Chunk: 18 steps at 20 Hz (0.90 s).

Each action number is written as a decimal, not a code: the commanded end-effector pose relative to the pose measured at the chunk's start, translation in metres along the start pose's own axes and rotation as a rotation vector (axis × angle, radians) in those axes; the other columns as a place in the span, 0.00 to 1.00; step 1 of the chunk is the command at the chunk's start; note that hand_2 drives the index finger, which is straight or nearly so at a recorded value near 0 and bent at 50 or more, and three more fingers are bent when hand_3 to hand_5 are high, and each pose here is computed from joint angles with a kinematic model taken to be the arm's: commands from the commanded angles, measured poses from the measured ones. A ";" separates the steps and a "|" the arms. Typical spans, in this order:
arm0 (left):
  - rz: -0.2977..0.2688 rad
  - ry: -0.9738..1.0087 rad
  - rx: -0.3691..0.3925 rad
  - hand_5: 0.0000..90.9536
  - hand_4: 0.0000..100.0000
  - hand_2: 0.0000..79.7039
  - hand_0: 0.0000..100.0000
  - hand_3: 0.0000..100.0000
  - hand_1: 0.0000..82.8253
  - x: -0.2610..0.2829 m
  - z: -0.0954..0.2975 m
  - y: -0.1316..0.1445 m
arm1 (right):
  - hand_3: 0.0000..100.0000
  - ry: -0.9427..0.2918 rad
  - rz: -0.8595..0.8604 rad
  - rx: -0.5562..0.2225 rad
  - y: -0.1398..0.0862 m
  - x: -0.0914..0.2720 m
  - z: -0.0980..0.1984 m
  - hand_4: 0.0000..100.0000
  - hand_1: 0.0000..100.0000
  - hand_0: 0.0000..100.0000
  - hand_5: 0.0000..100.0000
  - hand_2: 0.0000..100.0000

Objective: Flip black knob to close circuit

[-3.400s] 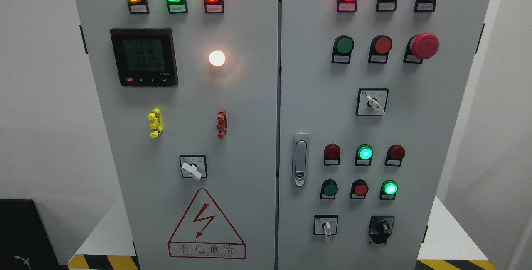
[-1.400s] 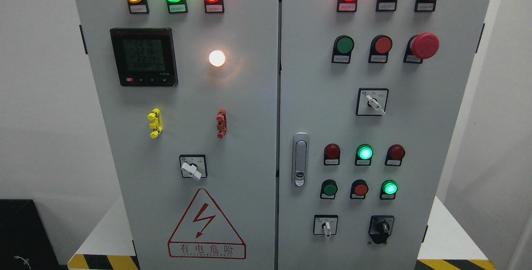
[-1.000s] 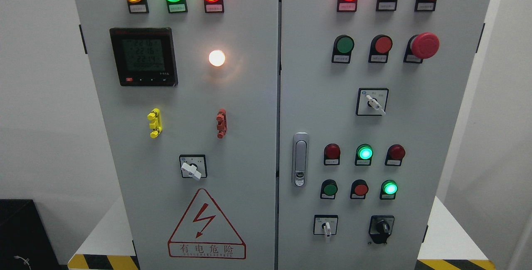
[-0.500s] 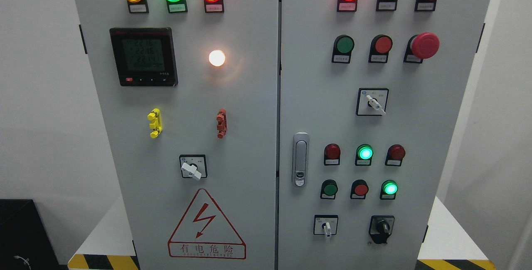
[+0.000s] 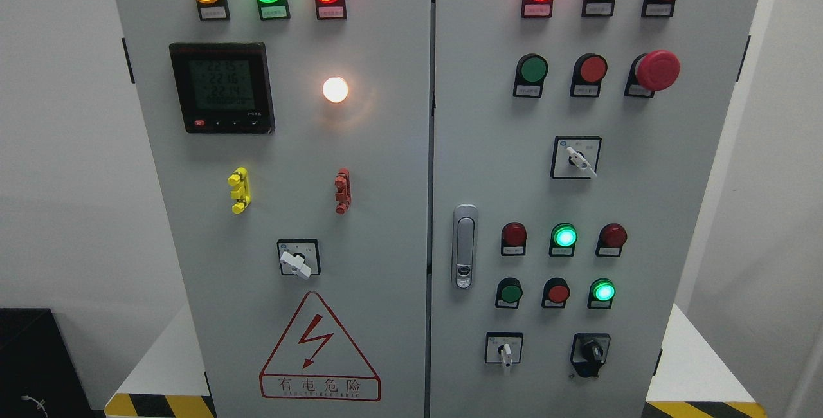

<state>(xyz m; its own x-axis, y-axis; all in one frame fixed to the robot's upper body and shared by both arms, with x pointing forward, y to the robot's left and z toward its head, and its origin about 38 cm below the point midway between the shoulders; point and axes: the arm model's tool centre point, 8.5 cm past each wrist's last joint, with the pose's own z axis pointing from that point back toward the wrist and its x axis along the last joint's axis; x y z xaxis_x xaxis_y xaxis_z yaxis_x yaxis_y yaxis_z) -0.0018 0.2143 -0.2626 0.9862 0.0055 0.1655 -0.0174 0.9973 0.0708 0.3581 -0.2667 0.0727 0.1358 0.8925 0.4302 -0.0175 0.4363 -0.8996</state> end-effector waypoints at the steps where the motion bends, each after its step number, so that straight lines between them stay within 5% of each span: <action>1: -0.042 0.018 -0.008 0.00 0.00 0.00 0.00 0.00 0.00 -0.007 0.002 -0.001 | 0.98 -0.047 0.054 -0.178 -0.066 0.030 -0.010 0.80 0.08 0.00 0.78 0.79; 18: -0.042 0.018 -0.008 0.00 0.00 0.00 0.00 0.00 0.00 -0.007 0.002 -0.001 | 0.97 0.010 0.086 -0.232 -0.089 0.054 -0.052 0.80 0.10 0.00 0.78 0.77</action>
<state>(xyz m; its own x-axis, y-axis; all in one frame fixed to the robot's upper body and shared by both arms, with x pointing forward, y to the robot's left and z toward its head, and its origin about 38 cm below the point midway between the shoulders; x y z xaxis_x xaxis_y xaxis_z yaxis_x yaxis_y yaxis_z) -0.0017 0.2143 -0.2626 0.9862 0.0055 0.1655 -0.0174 0.9973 0.0708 0.4041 -0.2688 0.1621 0.1556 0.9155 0.3709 0.1871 0.3414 -0.9211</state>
